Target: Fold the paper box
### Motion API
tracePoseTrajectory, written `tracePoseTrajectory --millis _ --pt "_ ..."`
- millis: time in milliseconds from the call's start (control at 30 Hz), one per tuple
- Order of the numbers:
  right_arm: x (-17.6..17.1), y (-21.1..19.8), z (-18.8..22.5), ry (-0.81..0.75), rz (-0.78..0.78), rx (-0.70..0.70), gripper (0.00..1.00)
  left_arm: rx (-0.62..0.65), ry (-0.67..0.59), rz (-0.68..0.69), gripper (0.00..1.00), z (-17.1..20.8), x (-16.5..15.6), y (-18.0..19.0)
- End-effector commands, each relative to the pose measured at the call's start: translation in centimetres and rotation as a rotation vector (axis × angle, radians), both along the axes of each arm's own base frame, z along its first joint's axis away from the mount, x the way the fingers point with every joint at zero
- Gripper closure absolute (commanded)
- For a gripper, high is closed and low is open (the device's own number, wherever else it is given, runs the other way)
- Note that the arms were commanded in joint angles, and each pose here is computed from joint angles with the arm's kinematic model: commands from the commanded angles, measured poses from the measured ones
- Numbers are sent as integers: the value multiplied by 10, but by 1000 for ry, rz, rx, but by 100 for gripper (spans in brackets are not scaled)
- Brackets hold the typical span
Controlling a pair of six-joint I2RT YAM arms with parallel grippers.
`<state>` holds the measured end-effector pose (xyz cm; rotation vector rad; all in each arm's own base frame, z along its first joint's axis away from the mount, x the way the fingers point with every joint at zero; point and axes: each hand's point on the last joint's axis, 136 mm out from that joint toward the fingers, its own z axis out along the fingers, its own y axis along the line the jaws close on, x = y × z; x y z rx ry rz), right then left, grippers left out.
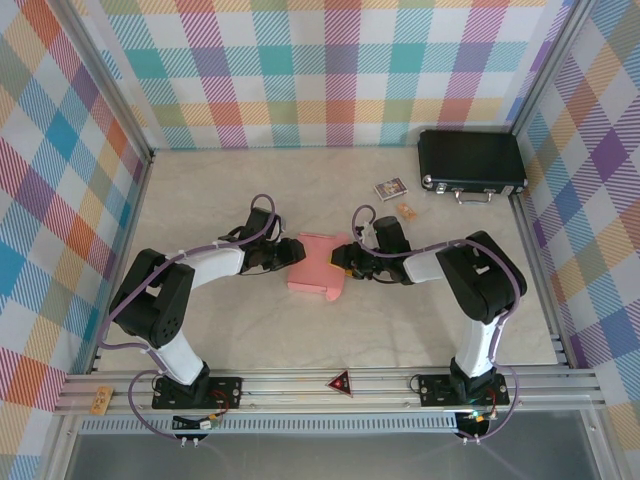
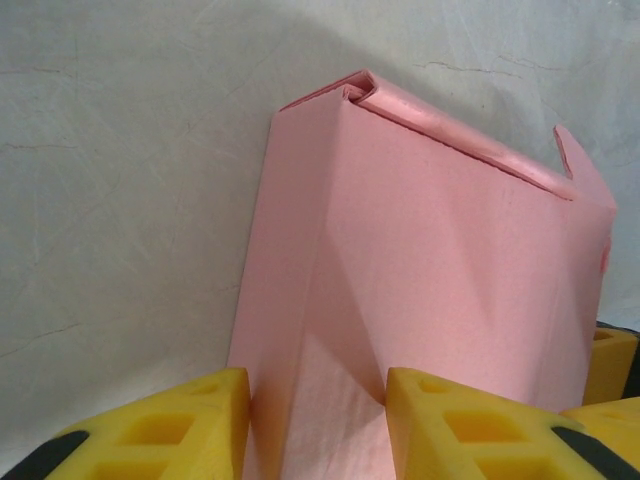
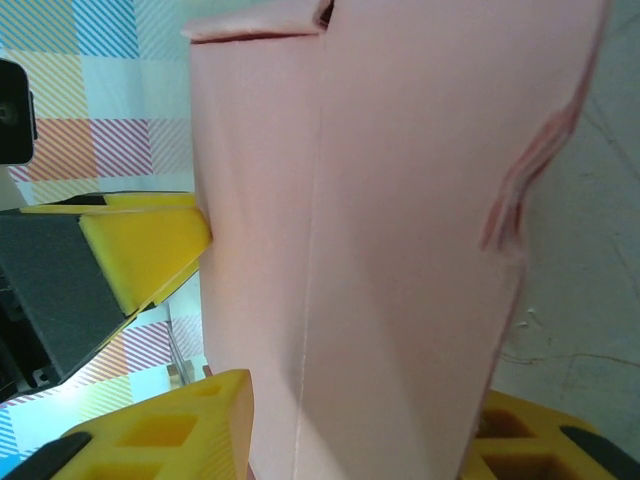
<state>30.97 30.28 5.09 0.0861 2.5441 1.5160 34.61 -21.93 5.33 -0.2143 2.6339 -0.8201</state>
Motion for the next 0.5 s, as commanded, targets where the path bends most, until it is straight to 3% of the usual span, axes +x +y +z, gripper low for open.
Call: tracePoseTrajectory --millis 0,467 --pt "1 12 14 -28 43 62 58 -37 24 -20 59 -6 -5 -6" --pt "3 19 40 -90 60 96 59 -112 43 -33 63 -10 -5 -19"
